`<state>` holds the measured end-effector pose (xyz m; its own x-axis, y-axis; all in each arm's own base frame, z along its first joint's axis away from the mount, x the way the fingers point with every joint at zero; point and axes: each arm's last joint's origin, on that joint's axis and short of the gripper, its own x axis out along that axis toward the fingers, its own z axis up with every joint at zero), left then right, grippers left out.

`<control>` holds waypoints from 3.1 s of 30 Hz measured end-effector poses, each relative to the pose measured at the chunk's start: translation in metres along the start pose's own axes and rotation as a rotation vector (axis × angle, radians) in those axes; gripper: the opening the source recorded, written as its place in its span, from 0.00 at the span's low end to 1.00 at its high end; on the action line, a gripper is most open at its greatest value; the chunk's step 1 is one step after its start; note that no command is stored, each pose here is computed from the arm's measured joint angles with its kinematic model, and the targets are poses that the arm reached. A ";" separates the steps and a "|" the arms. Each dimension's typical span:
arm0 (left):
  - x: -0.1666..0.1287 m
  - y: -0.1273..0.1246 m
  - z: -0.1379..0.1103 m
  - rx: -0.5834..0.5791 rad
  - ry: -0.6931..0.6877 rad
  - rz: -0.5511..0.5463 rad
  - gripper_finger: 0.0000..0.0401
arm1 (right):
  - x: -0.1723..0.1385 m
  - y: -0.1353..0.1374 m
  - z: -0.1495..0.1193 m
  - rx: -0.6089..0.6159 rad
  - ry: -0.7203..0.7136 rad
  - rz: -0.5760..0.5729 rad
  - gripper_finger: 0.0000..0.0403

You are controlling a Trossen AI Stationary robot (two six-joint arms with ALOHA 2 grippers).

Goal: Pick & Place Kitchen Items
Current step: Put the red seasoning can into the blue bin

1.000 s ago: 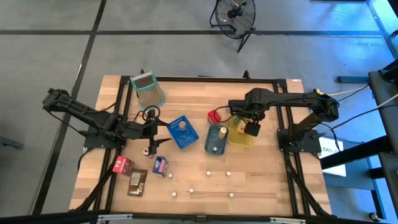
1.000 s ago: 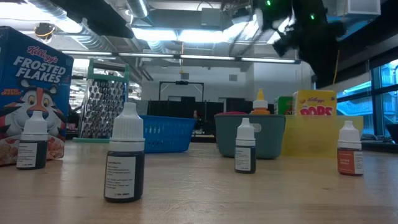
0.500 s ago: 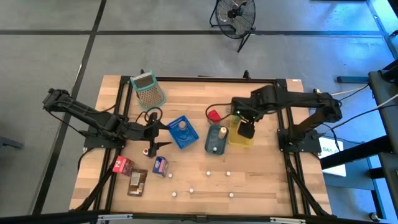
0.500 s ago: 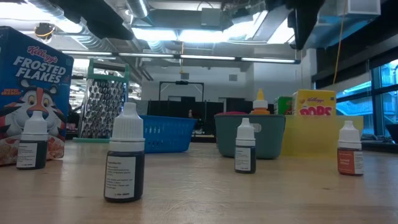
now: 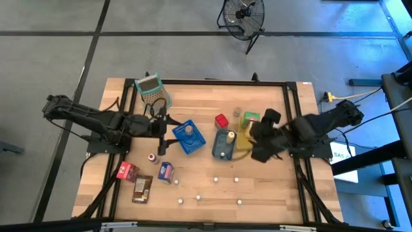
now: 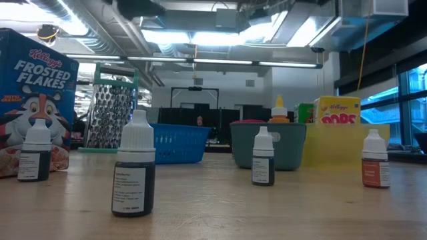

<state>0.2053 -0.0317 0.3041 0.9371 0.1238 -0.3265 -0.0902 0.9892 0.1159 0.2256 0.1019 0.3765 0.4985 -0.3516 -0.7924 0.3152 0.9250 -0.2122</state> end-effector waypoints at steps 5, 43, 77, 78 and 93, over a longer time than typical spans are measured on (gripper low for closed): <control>0.002 0.015 0.030 0.029 0.019 -0.032 0.69 | -0.010 0.023 -0.008 -0.038 -0.143 0.008 0.70; 0.204 0.128 0.028 0.489 0.545 -0.333 0.69 | -0.010 0.072 -0.047 -0.135 -0.388 -0.011 0.70; 0.229 0.131 0.005 0.514 0.528 -0.405 0.76 | -0.010 0.071 -0.047 -0.156 -0.382 -0.016 0.70; 0.230 0.132 0.006 0.521 0.515 -0.399 0.77 | -0.010 0.071 -0.047 -0.156 -0.382 -0.016 0.70; 0.184 0.126 0.020 0.264 0.792 -0.244 0.77 | -0.009 0.081 -0.044 -0.132 -0.330 0.143 0.70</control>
<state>0.3734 0.1139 0.2771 0.4006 0.0259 -0.9159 0.2559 0.9566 0.1390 0.2116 0.1866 0.3412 0.7699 -0.2247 -0.5973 0.1272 0.9712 -0.2015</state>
